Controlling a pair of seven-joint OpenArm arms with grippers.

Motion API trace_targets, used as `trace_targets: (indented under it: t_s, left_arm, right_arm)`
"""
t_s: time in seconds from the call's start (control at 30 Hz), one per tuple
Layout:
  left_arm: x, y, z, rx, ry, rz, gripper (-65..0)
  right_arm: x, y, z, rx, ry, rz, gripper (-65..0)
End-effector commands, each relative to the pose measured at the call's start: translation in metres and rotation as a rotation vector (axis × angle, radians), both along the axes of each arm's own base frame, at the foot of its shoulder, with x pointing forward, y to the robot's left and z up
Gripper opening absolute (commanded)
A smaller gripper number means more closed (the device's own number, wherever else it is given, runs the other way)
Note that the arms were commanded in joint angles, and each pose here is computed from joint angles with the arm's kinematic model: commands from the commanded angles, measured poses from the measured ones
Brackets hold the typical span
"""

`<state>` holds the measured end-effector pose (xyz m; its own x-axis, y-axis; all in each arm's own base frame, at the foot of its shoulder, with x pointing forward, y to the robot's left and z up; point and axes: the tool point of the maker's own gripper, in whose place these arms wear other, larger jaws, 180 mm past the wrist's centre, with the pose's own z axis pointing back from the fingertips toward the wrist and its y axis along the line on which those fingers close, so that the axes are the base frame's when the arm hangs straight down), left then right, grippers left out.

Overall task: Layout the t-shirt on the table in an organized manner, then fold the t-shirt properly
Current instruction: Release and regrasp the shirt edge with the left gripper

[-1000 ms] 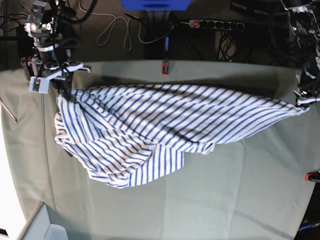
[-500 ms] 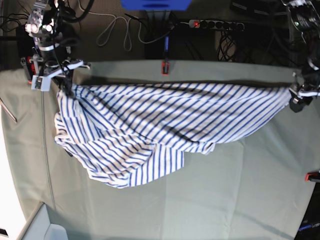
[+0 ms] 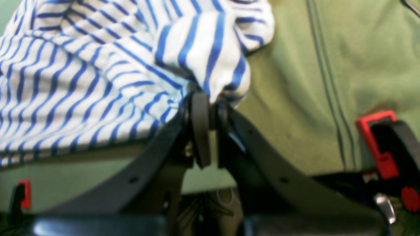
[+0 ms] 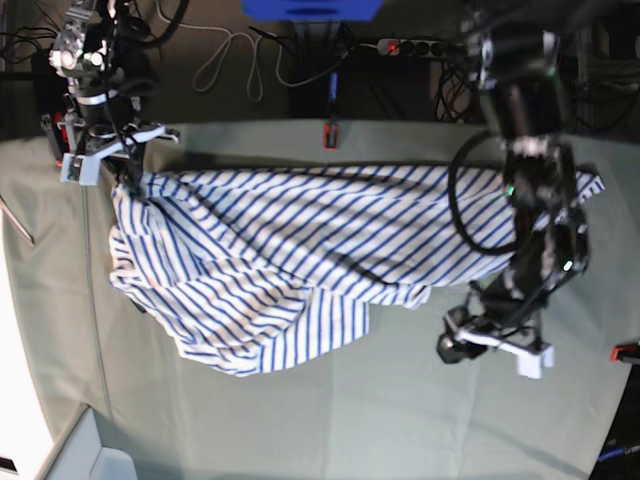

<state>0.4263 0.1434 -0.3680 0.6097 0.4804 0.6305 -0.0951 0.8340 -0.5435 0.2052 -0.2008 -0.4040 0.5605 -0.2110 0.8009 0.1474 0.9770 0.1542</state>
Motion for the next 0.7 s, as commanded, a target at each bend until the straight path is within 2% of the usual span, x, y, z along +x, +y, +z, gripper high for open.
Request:
trace_targets:
  t_s: [0.0,0.1,0.27,0.47,0.67]
  left_arm:
    - [0.018,-0.008,0.007,0.008,-0.015,-0.004,-32.4]
    - [0.022,-0.025,-0.029,0.051,0.070,-0.019,-32.4]
    - [0.021,-0.034,-0.038,0.102,0.074,-0.030,-32.4]
    - [-0.005,-0.012,-0.066,0.140,0.155,-0.026,-32.4]
    - [-0.015,-0.009,-0.076,0.148,0.180,-0.028,-32.4]
  right_arm:
    - [0.007,0.001,0.013,-0.002,-0.054,0.014,-65.0]
    - [0.006,0.001,0.012,-0.002,-0.051,0.014,-65.0]
    - [0.007,0.000,0.013,-0.003,-0.054,0.013,-65.0]
    - [0.007,0.000,0.013,-0.003,-0.054,0.013,-65.0]
    - [0.014,0.000,0.015,-0.001,-0.067,0.012,-65.0]
